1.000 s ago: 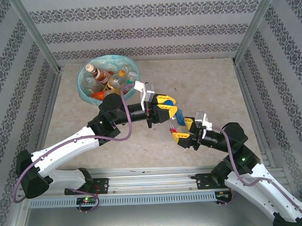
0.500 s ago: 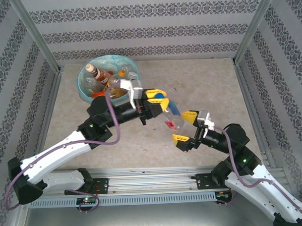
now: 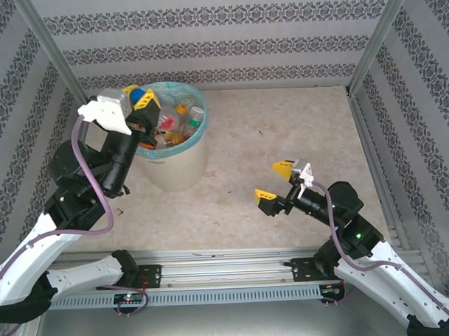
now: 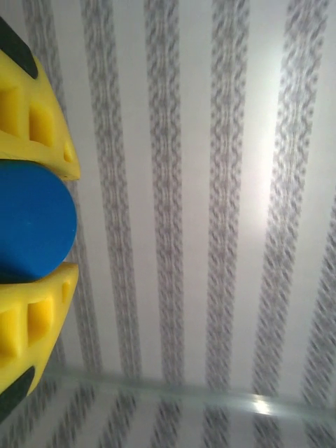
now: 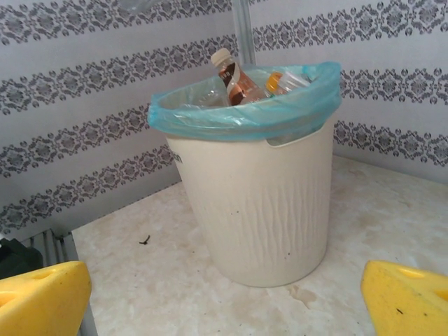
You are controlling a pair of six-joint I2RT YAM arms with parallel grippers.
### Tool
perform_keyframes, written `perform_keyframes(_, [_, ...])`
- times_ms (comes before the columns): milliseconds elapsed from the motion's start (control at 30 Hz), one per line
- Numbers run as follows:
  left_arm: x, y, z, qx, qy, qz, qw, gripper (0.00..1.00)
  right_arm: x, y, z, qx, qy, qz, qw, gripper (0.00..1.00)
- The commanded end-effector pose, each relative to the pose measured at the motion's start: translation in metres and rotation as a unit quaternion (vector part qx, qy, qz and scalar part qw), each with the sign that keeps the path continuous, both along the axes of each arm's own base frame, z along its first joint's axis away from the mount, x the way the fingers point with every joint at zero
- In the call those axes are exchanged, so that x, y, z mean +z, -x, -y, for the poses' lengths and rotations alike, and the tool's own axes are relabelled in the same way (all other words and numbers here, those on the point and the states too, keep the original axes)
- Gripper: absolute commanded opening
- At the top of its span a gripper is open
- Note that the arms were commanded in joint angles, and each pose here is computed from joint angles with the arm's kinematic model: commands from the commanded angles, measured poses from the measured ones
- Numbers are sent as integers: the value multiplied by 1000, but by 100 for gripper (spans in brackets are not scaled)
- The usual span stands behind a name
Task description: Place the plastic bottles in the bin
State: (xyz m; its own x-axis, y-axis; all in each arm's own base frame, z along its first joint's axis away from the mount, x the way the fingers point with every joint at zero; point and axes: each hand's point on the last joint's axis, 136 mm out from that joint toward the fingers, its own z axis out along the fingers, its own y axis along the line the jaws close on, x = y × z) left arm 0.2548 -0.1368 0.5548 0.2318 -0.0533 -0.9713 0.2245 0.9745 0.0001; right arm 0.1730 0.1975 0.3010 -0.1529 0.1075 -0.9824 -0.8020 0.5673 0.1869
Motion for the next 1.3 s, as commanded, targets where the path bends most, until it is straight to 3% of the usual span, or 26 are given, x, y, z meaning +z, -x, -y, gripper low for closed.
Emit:
perform_keyframes(0, [-34, -28, -16, 99, -136, -60, 984, 0, 12, -3, -1, -9, -20, 7, 1000, 98])
perform_keyframes(200, [-89, -71, -13, 102, -193, -153, 964, 0, 12, -2, -2, -4, -16, 2, 1000, 97])
perform_keyframes(400, [-150, -101, -19, 81, -164, -236, 954, 0, 9, 1, -1, -4, -9, -1, 1000, 96])
perform_keyframes(533, [-200, -112, -26, 81, -166, -310, 933, 3, 6, 0, 2, -13, -7, 0, 1000, 96])
perform_keyframes(733, [-251, -112, -31, 68, -151, -371, 914, 3, -2, -4, 0, -14, 2, -5, 1000, 96])
perform_keyframes(1067, [-283, -98, -39, 51, -122, -405, 905, 6, -8, -7, -7, -5, 12, -14, 1000, 96])
perform_keyframes(1267, [-302, -92, 1, -67, -136, -427, 892, 17, -8, -7, -9, -3, 11, -14, 1000, 95])
